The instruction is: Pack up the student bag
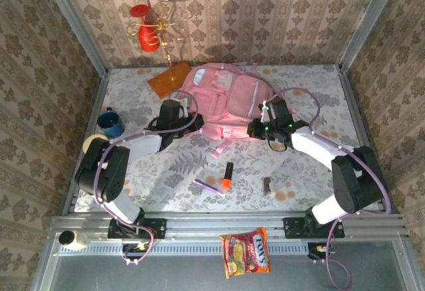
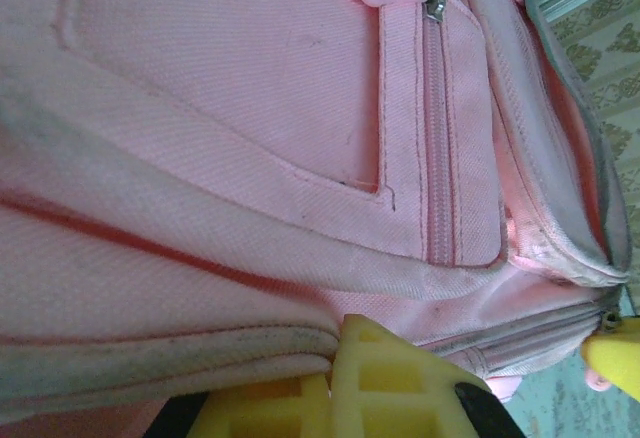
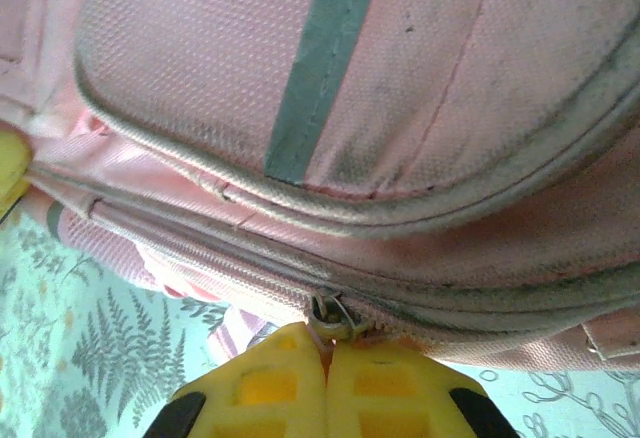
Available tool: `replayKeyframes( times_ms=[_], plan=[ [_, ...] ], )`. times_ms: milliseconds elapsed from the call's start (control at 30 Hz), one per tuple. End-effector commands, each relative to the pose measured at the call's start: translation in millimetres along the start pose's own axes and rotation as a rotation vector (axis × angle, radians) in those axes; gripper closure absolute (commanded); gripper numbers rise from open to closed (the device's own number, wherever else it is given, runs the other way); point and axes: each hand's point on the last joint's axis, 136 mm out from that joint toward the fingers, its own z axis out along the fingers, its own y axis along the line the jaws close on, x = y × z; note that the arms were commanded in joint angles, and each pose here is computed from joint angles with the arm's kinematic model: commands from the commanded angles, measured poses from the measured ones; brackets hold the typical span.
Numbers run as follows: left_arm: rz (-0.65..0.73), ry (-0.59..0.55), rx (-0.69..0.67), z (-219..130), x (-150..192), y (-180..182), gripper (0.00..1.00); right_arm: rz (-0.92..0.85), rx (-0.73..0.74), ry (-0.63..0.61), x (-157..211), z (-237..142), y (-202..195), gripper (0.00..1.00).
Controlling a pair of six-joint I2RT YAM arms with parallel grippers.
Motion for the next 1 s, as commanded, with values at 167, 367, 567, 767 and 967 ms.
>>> replayKeyframes(
  times_ms=[167,367,567,767,967],
  plan=[
    [0.235,-0.081,-0.194,-33.4,-38.1,26.6,0.54,0.066,-0.05,-0.063,-16.3,-22.1,2.6,1.0],
    [0.836,-0.084,-0.078,-40.3,-12.2,-49.3,0.37,0.077,-0.058,-0.05,-14.2,-23.8,13.0,1.0],
    [1.299,0.058,0.09,-8.8,44.6,-91.3,0.35,0.064,-0.092,-0.054,-13.8,-28.3,30.4,1.0],
    [1.439,0.117,0.073,32.0,52.7,-103.0,0.34,0.059,-0.131,-0.041,-9.9,-28.1,44.9,1.0],
    [1.461,0.128,0.041,62.5,51.3,-102.0,0.47,0.06,-0.165,-0.022,-0.7,-27.0,53.8,1.0]
  ],
)
